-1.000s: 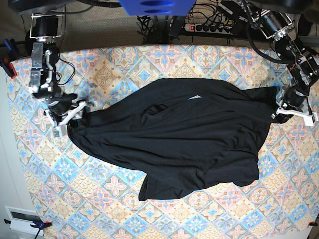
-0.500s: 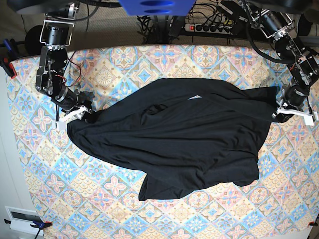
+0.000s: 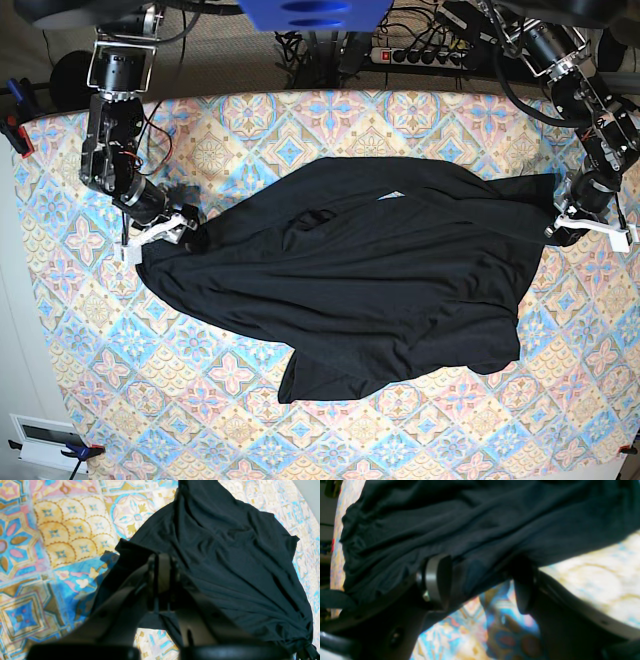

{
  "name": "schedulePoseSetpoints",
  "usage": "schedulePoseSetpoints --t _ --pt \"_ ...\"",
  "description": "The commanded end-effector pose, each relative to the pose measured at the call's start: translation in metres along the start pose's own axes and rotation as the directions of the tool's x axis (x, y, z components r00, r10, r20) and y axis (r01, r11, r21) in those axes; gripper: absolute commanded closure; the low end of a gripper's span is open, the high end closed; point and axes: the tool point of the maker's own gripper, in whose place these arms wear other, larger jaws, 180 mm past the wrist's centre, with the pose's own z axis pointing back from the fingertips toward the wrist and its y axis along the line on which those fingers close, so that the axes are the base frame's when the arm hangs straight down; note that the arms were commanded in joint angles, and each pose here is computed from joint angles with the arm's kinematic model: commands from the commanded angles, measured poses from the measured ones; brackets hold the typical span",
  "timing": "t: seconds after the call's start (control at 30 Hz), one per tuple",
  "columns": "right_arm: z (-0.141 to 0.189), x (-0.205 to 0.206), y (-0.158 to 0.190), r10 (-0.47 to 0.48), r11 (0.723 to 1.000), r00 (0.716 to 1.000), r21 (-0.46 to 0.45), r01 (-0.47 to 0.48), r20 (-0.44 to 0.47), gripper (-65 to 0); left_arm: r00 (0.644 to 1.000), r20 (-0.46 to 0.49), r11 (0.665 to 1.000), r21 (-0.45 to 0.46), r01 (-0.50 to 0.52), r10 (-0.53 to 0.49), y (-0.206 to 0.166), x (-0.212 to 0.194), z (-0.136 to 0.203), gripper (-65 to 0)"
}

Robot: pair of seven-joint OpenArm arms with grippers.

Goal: Layout the t-shirt on the table in an organized manner, then fold the t-shirt properly
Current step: 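Hold the shirt edge with both grippers and pull them apart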

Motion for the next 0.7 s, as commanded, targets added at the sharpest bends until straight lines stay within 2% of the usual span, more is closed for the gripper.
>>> schedulePoseSetpoints --t 0.0,0.17,0.37,0.43,0.53,0.67 --pt "-0.002 -0.01 -0.003 0.004 1.0 0.999 -0.011 -0.004 -0.048 -33.8 0.999 0.048 1.0 -0.012 0.016 -0.016 -0.004 0.017 0.004 0.0" --pt "-0.005 -0.019 -0.004 -0.003 1.0 0.997 -0.013 0.002 -0.075 -20.3 0.999 0.049 1.0 -0.012 0.016 -0.016 -0.004 0.017 0.004 0.0" --pt "-0.004 -0.016 -0.003 0.0 1.0 0.998 -0.012 -0.001 -0.067 0.0 0.999 0.049 1.0 -0.012 0.016 -0.016 -0.004 0.017 0.004 0.0" --pt "-0.001 -0.014 -0.004 -0.003 1.0 0.998 -0.011 0.002 -0.059 -0.5 0.999 0.049 1.0 -0.012 0.016 -0.016 -0.004 0.017 0.004 0.0" --pt "0.016 0.012 -0.006 -0.011 1.0 0.999 -0.015 0.012 0.034 0.0 0.999 0.045 1.0 -0.012 0.016 -0.016 -0.004 0.016 0.004 0.0" --pt "0.046 0.005 -0.027 -0.031 0.997 0.998 -0.07 0.035 0.051 0.0 0.999 0.029 1.0 0.002 0.019 -0.019 0.002 0.009 0.005 0.0"
